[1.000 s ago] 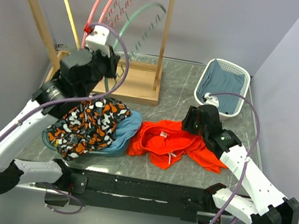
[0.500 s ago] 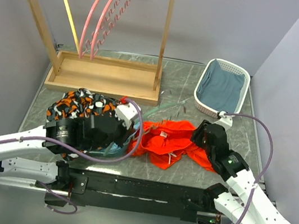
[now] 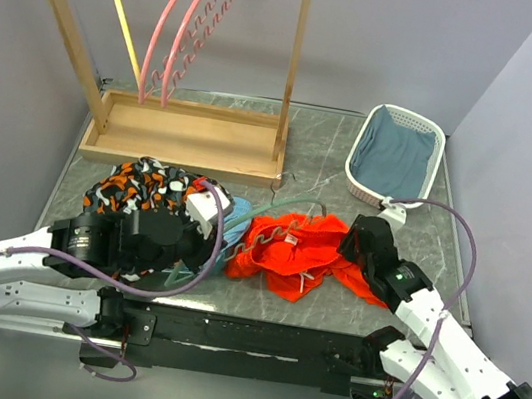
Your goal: Place the shorts on the hanger
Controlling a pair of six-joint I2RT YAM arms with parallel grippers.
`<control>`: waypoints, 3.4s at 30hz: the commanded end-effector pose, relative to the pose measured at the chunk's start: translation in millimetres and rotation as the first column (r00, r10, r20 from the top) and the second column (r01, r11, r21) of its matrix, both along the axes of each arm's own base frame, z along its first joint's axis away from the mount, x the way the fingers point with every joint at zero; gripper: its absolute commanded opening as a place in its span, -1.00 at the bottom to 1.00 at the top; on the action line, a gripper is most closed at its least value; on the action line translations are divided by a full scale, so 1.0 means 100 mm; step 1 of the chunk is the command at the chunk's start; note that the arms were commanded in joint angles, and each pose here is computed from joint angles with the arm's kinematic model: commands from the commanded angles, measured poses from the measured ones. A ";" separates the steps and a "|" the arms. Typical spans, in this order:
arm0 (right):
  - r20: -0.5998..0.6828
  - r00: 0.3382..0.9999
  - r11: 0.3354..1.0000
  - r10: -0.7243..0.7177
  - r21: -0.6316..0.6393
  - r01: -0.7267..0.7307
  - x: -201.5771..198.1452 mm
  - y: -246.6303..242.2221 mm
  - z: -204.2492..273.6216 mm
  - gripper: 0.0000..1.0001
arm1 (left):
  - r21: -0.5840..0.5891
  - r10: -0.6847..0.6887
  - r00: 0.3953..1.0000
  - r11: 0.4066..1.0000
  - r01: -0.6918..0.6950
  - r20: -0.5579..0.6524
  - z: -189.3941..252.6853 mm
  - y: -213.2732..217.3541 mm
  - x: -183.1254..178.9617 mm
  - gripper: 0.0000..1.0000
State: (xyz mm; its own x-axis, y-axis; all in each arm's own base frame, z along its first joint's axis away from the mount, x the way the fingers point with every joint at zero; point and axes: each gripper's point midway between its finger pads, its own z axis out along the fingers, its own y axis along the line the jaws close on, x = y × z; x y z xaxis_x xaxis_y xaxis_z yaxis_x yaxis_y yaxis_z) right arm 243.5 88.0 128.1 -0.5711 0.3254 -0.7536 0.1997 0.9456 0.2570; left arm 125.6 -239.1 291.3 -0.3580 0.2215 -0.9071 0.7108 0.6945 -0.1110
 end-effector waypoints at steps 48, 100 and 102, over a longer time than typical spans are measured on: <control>-0.018 0.998 0.968 0.063 0.243 -0.056 -0.05 0.49 1.28 0.65 | -0.363 0.042 0.969 0.930 0.052 0.245 -0.73 -0.99 0.07 -0.98; -0.046 0.998 0.786 -0.048 0.615 0.066 0.07 0.23 1.12 -1.00 | 0.010 0.283 0.868 0.952 -0.305 -0.409 -1.60 -1.34 0.28 0.21; -0.019 0.999 0.774 -0.042 0.632 0.044 0.06 0.25 1.18 -1.00 | 0.002 0.268 0.867 0.956 -0.295 -0.419 -1.63 -1.42 0.28 0.23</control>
State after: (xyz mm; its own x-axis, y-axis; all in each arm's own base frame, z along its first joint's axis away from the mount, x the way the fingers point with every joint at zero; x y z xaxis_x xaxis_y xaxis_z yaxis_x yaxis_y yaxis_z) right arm 239.8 104.5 207.0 -0.5893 0.7384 -0.3279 0.3672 0.6062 0.7054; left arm 159.0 -356.3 115.2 -0.6954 0.0481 -0.7170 0.3665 0.8820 -0.2963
